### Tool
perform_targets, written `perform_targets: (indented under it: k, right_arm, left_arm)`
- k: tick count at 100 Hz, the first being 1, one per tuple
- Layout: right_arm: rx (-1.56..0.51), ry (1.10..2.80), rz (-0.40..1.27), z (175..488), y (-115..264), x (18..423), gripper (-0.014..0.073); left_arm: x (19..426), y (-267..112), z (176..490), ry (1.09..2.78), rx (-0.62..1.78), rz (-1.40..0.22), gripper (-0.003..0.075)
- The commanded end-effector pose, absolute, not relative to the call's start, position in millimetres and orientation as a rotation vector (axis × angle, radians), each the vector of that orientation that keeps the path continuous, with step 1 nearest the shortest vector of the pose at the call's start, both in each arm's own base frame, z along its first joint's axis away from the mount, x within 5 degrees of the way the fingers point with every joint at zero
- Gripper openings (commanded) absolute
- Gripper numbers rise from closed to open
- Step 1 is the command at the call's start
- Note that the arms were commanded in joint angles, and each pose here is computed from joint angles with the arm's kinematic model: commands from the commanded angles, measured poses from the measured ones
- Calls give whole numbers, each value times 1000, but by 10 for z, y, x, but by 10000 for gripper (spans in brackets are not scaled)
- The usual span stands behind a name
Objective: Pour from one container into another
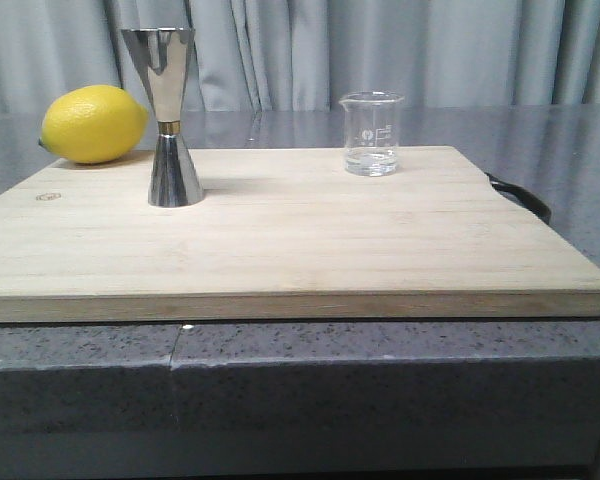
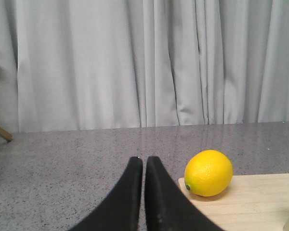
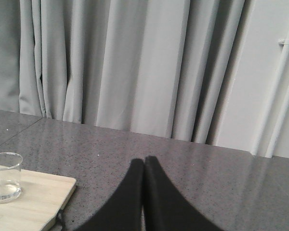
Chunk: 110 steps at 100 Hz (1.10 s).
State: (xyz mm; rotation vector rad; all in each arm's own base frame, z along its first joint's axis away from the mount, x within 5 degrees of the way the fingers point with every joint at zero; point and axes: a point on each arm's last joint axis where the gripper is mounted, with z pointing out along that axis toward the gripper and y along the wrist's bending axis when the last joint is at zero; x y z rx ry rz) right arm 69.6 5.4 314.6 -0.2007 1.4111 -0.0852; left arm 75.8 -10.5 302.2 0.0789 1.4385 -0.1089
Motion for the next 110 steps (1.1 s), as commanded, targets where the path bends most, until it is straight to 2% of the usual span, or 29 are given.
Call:
perform_targets:
  k: [1, 42, 55, 63, 67, 90, 110]
  right_arm:
    - [-223, 1349, -65, 3260, 85, 679, -75]
    - [-223, 1349, -65, 3260, 85, 679, -75]
    - [-223, 1349, -65, 3260, 85, 679, -75]
    - [-223, 1349, -65, 3260, 85, 679, -75]
    - [-223, 1349, -65, 3260, 85, 679, -75]
    - [-223, 1349, -65, 3260, 85, 679, -75]
    - [-223, 1349, -65, 3260, 85, 679, -75]
  left_arm:
    - [748, -123, 3113, 1414, 81, -143, -19]
    - [736, -167, 3112, 1412, 123, -194, -19]
    - [726, -155, 3105, 1413, 134, -167, -19]
    - [665, -183, 3094, 1404, 234, -116, -19]
    - [632, -186, 3080, 1421, 196, -175, -19]
    - [583, -64, 2759, 1523, 3, -160, -19]
    - [522, -26, 2457, 1483, -26, -112, -19]
